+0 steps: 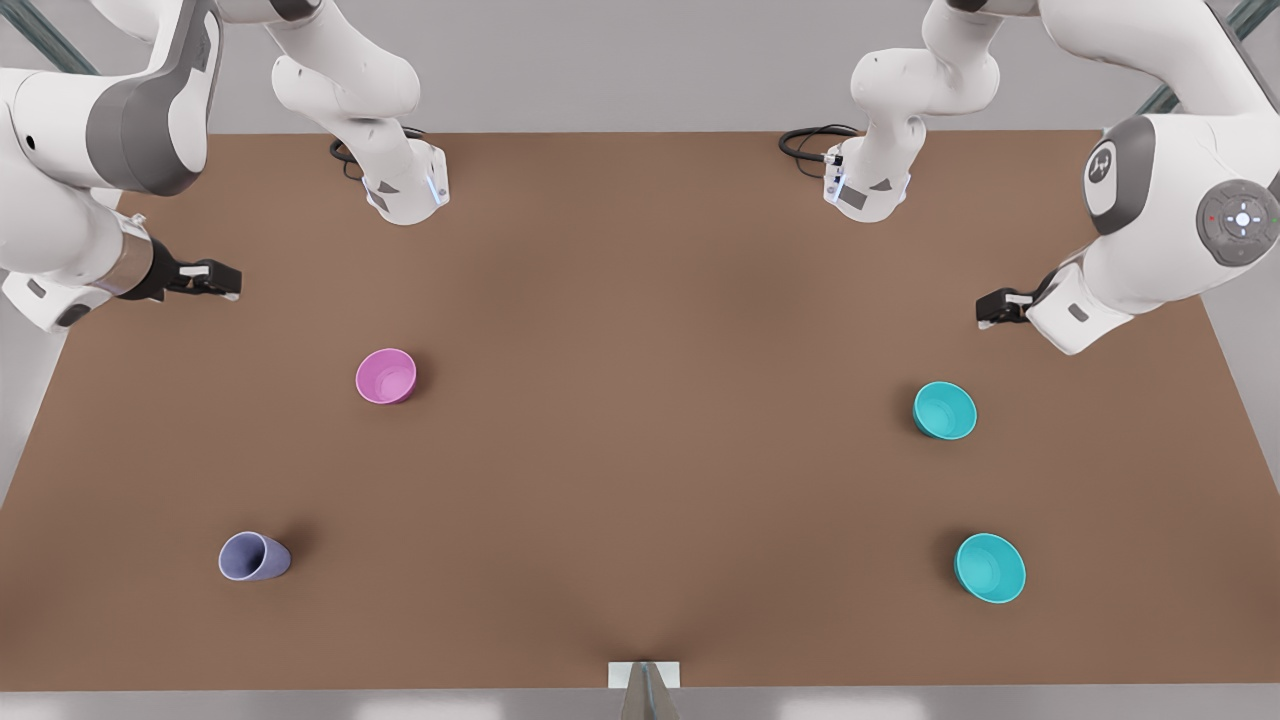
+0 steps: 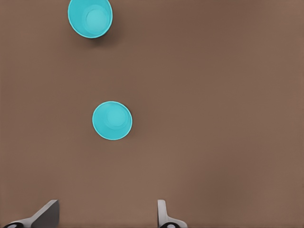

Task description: Stack the blue bowl on the pink bowl

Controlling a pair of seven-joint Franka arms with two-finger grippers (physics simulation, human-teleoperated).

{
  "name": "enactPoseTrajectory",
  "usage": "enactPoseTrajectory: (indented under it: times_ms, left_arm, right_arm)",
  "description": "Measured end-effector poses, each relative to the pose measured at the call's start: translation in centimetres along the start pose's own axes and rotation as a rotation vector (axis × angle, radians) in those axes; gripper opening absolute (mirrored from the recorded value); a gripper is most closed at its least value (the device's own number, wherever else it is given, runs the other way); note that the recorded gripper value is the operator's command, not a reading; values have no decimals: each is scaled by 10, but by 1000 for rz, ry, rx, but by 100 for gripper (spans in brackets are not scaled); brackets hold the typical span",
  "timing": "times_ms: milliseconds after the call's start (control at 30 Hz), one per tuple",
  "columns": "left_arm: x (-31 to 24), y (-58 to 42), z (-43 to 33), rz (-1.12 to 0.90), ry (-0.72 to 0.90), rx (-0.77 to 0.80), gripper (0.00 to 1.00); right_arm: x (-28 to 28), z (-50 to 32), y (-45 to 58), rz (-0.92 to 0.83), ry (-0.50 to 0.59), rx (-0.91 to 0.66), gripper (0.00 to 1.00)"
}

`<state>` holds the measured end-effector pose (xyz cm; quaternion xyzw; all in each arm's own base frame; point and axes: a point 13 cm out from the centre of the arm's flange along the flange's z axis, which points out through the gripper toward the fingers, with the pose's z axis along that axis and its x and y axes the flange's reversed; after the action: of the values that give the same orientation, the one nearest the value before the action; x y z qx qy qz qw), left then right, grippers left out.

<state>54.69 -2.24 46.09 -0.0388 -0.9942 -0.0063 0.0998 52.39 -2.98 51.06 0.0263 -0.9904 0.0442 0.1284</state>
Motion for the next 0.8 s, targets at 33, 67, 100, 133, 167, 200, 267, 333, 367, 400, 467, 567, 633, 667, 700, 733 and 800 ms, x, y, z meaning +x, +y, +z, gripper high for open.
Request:
enactPoseTrajectory:
  times_ms: [33,67,100,133,167,200,267,333,367,400,467,567,633,667,700,733,800]
  left_arm:
    - [0,0,1,0,2,1,100]
    - [-1,0,3,1,7,1,100]
    - [-1,-1,4,2,11,2,100]
    - [-2,-3,5,5,15,2,100]
    - [-3,-7,8,12,21,2,100]
    - [-4,-12,11,20,28,2,100]
    - [-7,-18,18,30,41,5,100]
    - [-8,-19,25,31,54,7,100]
    - [-8,-19,26,29,59,8,100]
    - [-8,-18,28,26,62,8,100]
    - [-7,-16,29,22,66,9,100]
    - [-8,-13,31,16,71,9,100]
    - [-8,-12,32,14,74,9,100]
    - [-8,-12,33,13,75,9,100]
    - [-8,-12,33,13,76,8,100]
    - [-8,-12,33,13,76,8,100]
    - [-8,-12,34,12,77,8,100]
  right_arm:
    - [-1,0,0,-2,-2,0,100]
    - [-5,4,1,-5,3,1,100]
    - [-16,22,4,-13,42,-1,100]
    - [-29,50,5,-20,102,-7,100]
    - [-36,85,9,-26,168,-27,100]
    - [-37,124,13,-27,229,-50,100]
    - [-31,196,20,-19,308,-106,100]
    - [-23,253,19,13,338,-156,100]
    - [-25,272,20,26,328,-171,100]
    - [-27,291,22,37,312,-184,100]
    - [-37,325,30,52,266,-202,100]
    - [-61,349,38,77,180,-225,100]
    - [-64,362,41,98,148,-240,100]
    - [-65,367,43,107,136,-246,100]
    - [-67,371,45,115,126,-252,100]
    - [-68,376,47,123,118,-260,100]
    - [-68,395,52,138,114,-270,100]
